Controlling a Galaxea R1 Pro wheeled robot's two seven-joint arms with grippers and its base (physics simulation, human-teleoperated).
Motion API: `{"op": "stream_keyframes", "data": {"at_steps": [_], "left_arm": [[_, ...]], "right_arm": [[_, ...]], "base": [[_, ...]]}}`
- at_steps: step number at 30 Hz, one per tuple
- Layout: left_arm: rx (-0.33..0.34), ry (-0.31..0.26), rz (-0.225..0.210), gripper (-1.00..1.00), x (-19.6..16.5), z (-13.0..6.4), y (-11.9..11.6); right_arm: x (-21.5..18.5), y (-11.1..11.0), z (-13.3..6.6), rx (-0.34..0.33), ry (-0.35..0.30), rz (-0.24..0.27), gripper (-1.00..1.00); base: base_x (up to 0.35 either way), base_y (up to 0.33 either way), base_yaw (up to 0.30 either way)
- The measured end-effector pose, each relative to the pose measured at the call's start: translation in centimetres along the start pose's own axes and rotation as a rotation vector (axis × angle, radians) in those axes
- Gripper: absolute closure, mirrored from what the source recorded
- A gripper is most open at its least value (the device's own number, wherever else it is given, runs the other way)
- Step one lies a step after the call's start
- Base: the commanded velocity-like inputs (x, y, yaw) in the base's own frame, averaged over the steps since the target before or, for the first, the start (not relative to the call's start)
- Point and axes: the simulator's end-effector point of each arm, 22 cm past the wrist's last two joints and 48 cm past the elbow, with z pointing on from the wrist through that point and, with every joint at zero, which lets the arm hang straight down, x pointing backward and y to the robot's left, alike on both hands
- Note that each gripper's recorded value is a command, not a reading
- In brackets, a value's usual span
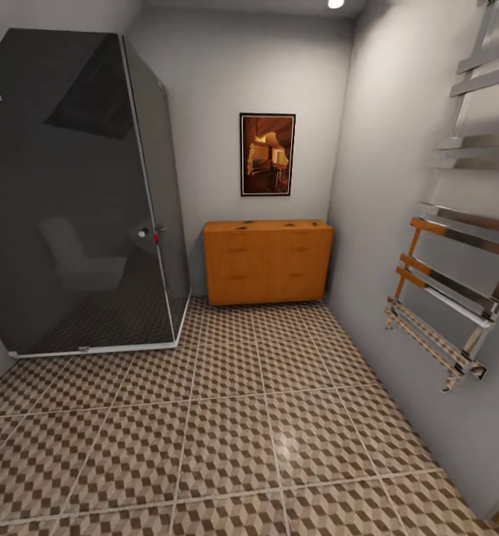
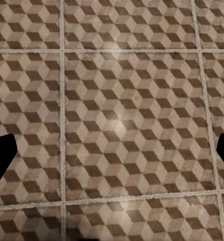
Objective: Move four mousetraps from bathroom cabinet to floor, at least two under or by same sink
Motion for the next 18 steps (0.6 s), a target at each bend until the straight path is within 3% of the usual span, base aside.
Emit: {"op": "stream_keyframes", "data": {"at_steps": [18], "left_arm": [[-0.044,-0.003,-0.003,-1.00,-1.2,-2.4,1.0]], "right_arm": [[-1.4,-0.2,-2.2,0.000,0.001,-0.002,-1.00]], "base": [[0.000,0.000,0.000]]}}
